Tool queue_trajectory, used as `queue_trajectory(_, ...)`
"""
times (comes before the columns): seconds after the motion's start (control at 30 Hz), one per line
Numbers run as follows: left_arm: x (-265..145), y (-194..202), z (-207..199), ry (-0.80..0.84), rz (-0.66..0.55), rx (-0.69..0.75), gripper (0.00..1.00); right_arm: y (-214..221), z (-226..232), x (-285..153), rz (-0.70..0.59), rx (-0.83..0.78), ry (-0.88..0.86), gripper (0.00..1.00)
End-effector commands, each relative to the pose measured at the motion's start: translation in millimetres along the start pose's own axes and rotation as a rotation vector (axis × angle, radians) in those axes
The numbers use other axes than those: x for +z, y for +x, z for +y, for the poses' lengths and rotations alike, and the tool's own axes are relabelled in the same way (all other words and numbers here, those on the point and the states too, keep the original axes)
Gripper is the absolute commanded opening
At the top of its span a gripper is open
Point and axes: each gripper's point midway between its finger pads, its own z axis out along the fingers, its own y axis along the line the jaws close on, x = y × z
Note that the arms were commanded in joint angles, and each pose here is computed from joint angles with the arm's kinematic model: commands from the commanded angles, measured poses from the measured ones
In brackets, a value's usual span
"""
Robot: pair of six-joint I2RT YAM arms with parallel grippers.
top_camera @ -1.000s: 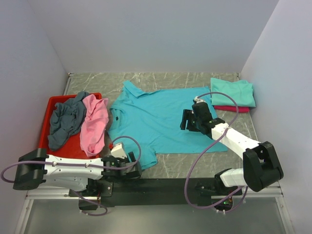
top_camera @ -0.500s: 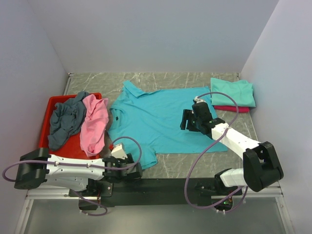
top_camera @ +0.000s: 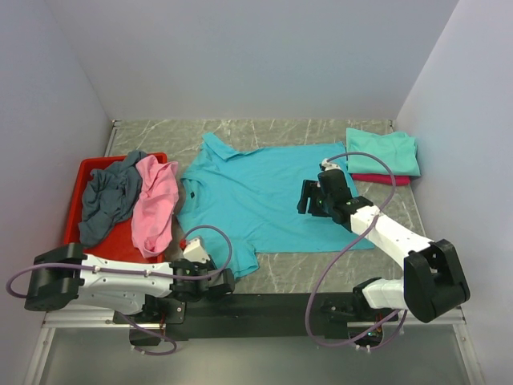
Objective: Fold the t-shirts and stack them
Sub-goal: Flatten the tshirt out
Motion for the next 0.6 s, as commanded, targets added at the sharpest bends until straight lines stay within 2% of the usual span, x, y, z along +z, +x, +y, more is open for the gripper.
queue_trajectory(0.0,4,-1,28,-0.08,-0.005,0.04,0.01,-10,-2,-5,-0.046,0.016,0.009,0.75)
queue_trajectory(0.3,-24,-39,-2,0.06,-0.119,-0.007,0.01,6,-60,-11,-0.016,0.184,0.161,0.77)
queue_trajectory(0.4,-31,-50,-10,0.112,-0.151,-0.004,0.01,12,-82,-21,-0.027,0.287,0.235,0.79)
queue_trajectory(0.57,-36,-63,-23,0.166,-0.196,0.052,0.01,14,-117,-42,-0.065,0.337,0.427,0.87)
